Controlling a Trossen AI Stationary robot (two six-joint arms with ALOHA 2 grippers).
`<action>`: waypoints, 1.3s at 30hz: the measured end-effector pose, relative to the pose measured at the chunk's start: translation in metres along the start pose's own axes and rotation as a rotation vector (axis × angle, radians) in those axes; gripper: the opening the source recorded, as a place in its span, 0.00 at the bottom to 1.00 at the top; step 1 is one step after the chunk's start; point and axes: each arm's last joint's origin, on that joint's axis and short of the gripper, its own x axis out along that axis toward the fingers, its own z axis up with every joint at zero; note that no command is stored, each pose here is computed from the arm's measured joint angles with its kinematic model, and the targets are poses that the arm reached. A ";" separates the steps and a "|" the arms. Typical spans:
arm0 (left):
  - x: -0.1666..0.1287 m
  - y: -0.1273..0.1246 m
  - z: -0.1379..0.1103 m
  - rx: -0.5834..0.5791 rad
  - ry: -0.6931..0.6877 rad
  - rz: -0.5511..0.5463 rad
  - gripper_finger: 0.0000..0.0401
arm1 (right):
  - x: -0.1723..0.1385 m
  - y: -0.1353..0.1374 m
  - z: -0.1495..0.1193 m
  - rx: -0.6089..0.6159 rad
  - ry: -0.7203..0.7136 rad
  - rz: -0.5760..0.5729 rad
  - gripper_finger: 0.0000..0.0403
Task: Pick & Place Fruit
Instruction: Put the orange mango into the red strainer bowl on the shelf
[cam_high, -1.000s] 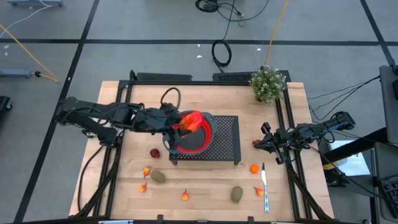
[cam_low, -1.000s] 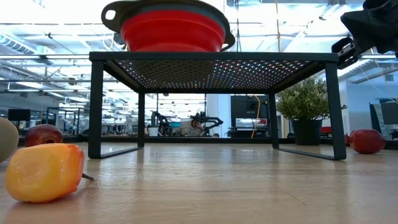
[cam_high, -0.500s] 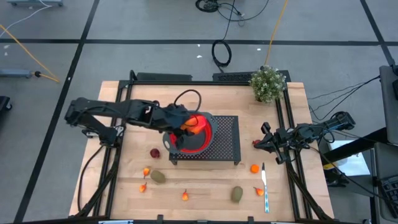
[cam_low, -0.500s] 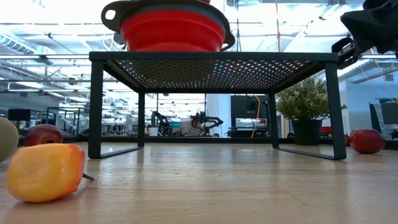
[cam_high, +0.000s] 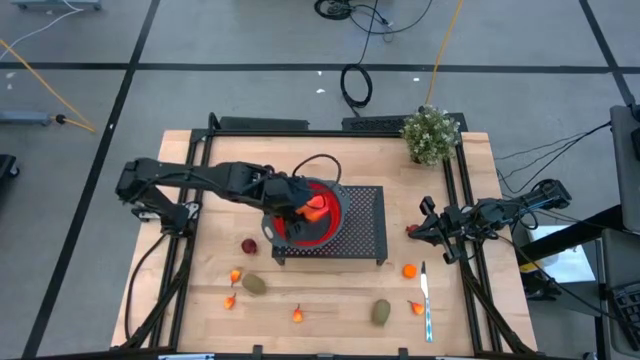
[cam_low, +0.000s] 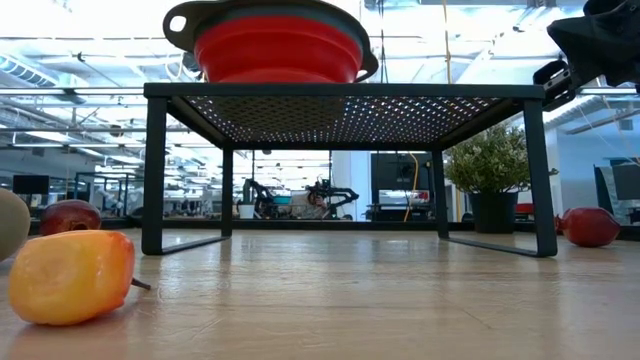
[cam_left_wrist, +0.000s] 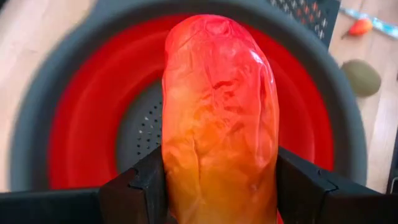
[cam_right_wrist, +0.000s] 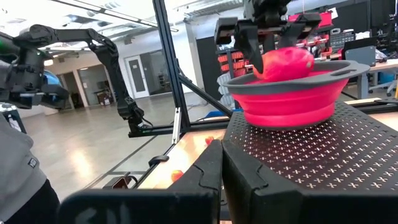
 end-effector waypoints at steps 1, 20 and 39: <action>0.002 0.000 0.000 0.008 0.013 -0.006 0.54 | 0.000 0.000 0.000 0.000 0.000 0.000 0.00; 0.028 0.004 -0.010 0.041 0.116 0.062 0.54 | 0.000 0.000 0.000 0.000 0.000 0.000 0.00; 0.035 0.004 -0.012 0.060 0.096 0.052 0.55 | 0.000 0.000 0.000 0.000 0.000 0.001 0.00</action>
